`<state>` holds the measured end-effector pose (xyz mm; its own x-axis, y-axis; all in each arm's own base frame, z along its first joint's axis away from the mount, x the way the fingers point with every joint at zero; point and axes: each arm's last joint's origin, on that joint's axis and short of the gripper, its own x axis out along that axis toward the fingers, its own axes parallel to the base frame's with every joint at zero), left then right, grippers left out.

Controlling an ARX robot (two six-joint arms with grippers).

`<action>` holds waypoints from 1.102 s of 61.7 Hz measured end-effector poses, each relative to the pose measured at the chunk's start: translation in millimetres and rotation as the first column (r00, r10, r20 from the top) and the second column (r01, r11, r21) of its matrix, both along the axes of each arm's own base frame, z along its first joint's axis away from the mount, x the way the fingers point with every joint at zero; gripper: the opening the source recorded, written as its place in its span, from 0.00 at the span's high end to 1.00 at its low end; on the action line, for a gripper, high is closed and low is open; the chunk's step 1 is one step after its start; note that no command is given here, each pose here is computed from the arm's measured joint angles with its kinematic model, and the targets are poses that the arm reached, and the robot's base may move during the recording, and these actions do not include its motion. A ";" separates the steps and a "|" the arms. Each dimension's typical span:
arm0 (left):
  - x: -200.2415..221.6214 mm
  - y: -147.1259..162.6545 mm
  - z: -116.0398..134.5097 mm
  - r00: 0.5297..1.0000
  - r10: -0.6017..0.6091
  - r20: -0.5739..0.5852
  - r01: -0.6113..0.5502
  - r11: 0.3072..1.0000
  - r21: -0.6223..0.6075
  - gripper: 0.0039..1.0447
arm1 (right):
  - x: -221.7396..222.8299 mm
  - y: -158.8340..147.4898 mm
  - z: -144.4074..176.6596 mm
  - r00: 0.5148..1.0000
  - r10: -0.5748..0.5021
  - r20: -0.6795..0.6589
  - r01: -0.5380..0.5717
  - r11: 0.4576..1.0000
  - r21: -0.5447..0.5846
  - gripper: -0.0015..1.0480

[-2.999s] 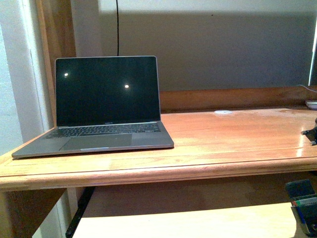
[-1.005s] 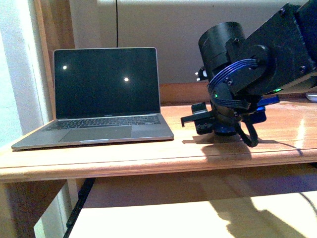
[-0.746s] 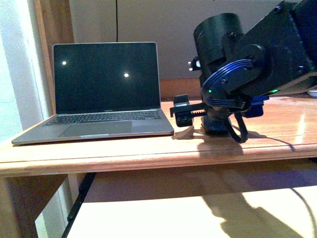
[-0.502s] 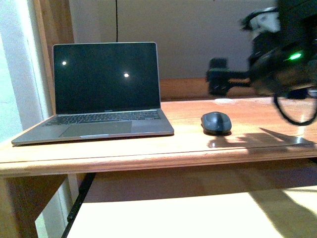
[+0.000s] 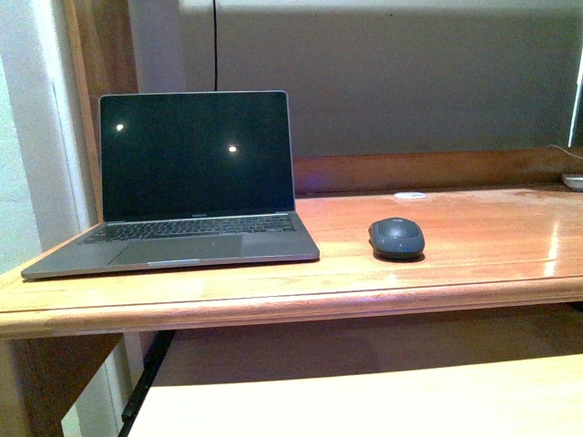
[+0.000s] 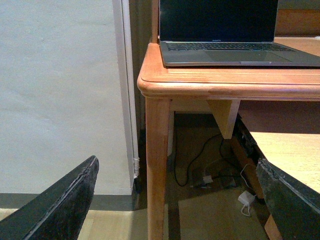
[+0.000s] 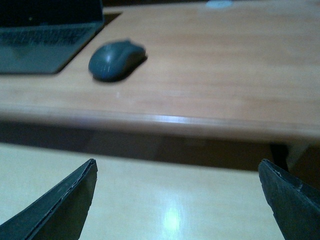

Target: Place mouse

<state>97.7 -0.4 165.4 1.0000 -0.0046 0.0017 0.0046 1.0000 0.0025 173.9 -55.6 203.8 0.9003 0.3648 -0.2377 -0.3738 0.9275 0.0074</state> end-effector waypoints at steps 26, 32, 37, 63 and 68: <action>0.0 0.0 0.0 1.000 0.000 0.000 0.000 1.000 0.000 0.07 | -12.2 22.2 -53.6 0.984 0.134 -0.114 -0.154 0.968 -0.196 0.07; 0.0 0.0 0.0 1.000 0.000 0.000 0.000 1.000 0.000 0.07 | -0.6 37.2 -60.0 0.982 0.145 -0.119 -0.168 0.961 -0.221 0.07; 0.0 0.0 0.0 1.000 0.000 0.000 0.000 1.000 0.000 0.07 | 6.0 49.9 -65.3 0.977 0.165 -0.134 -0.192 0.957 -0.219 0.07; 0.0 0.0 0.0 1.000 0.000 0.000 0.000 1.000 0.000 0.07 | 52.1 90.7 -82.7 0.981 0.122 -0.149 -0.157 0.954 -0.257 0.07; 0.0 0.0 0.0 1.000 0.000 0.000 0.000 1.000 0.000 0.07 | 73.7 99.4 -81.3 0.988 0.067 -0.139 -0.103 0.959 -0.265 0.07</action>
<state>97.7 -0.4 165.4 1.0000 -0.0046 0.0017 0.0046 1.0000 0.0025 247.6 43.7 122.5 0.8247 0.3447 -0.4485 -0.4637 0.8659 -0.1873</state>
